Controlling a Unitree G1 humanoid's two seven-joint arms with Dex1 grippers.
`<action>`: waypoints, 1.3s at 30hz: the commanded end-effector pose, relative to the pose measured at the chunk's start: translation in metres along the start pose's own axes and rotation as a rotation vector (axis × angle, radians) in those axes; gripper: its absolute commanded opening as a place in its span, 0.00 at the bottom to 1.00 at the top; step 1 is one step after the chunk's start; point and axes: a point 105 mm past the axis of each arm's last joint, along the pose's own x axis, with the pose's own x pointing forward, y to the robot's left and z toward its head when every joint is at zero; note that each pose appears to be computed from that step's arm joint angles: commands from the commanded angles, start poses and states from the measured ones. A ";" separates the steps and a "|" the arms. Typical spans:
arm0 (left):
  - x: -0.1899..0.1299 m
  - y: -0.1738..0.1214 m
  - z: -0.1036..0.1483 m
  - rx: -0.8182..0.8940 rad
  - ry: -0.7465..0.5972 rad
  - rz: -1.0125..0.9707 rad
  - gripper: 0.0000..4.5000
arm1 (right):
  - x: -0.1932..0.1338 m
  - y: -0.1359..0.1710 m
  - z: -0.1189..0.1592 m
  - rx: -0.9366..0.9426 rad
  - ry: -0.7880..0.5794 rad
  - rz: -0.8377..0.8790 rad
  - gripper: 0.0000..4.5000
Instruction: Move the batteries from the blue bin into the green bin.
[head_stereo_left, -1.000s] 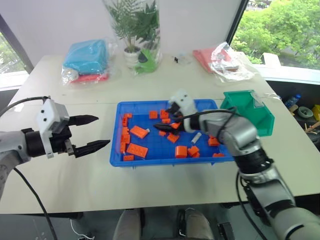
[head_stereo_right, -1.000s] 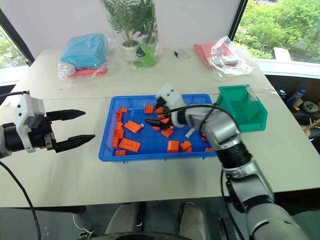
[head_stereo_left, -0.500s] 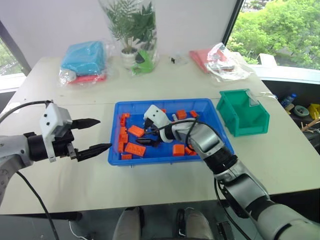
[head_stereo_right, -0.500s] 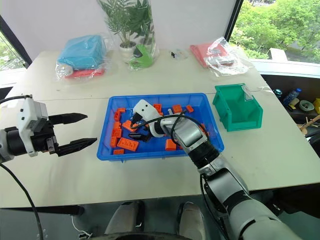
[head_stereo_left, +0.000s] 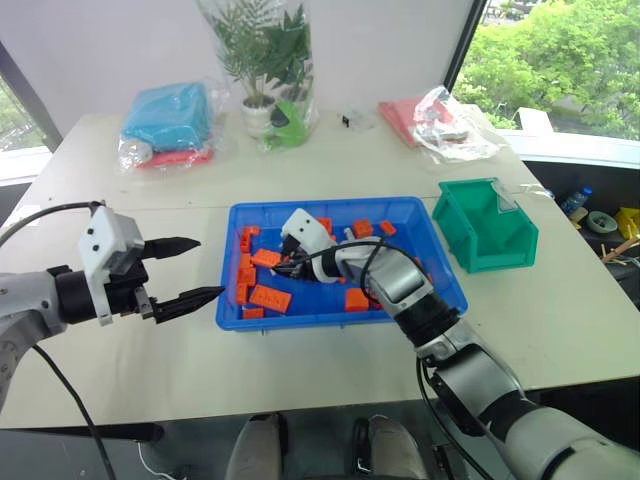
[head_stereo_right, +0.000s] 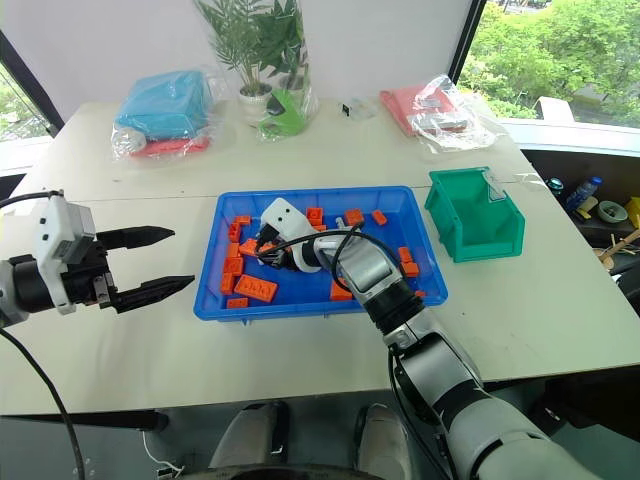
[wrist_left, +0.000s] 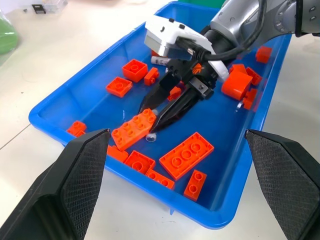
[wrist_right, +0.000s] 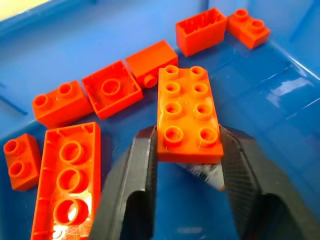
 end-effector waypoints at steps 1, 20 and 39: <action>-0.006 0.005 0.009 0.043 -0.023 0.033 1.00 | -0.005 -0.004 0.025 -0.037 -0.078 -0.010 0.36; 0.000 0.005 0.015 0.063 -0.048 0.034 1.00 | 0.005 -0.031 0.052 -0.281 -0.098 0.065 0.89; -0.001 -0.010 0.017 0.065 -0.021 -0.032 1.00 | 0.008 -0.003 0.004 -0.380 -0.031 0.338 0.89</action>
